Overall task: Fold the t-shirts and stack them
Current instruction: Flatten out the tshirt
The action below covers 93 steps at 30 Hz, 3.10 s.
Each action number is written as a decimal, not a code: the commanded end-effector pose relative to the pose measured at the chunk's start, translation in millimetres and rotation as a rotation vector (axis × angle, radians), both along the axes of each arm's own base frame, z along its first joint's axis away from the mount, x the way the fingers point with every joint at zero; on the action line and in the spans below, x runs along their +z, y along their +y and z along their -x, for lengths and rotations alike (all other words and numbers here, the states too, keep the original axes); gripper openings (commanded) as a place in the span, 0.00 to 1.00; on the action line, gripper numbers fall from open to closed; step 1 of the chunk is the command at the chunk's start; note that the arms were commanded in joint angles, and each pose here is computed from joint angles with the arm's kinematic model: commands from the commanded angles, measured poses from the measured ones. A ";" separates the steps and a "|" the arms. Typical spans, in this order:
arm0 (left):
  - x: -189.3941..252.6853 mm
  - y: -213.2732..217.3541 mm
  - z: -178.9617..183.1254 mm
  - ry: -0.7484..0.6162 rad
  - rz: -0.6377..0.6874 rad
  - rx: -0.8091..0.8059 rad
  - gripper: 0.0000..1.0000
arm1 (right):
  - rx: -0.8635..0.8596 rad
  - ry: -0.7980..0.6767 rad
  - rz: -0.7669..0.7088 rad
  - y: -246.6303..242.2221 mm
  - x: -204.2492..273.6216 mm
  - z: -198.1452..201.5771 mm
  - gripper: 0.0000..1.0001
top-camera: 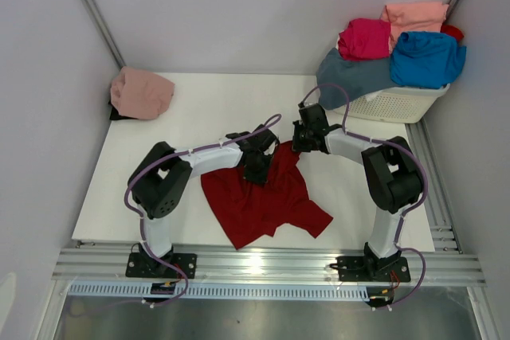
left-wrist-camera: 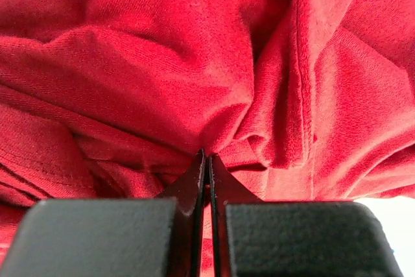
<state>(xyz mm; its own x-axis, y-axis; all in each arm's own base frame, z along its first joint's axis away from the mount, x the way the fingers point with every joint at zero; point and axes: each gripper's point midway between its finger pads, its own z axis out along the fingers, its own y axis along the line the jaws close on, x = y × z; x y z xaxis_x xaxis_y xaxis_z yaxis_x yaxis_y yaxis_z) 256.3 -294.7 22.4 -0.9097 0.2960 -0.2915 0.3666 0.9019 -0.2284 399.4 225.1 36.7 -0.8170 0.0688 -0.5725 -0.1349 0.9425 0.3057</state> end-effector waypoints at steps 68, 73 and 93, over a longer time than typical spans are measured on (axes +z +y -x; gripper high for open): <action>71.7 63.5 156.7 0.157 0.077 -0.189 0.41 | 0.234 0.221 -0.178 52.8 41.8 133.8 0.48; 72.0 62.1 157.4 0.163 0.084 -0.188 0.40 | 0.247 0.249 -0.156 49.3 39.5 151.5 0.48; 65.6 59.7 161.4 0.180 0.070 -0.180 0.37 | 0.252 0.296 -0.150 49.2 10.6 172.9 0.10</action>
<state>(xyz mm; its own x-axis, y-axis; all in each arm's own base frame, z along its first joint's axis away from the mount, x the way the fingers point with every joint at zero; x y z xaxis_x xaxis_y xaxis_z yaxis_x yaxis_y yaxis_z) 99.5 -228.3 86.3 -0.8797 0.4466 -0.1636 0.4753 0.8134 -0.3354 221.1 265.5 37.5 -0.9558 -0.1078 -0.2734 -0.2305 0.8521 0.4698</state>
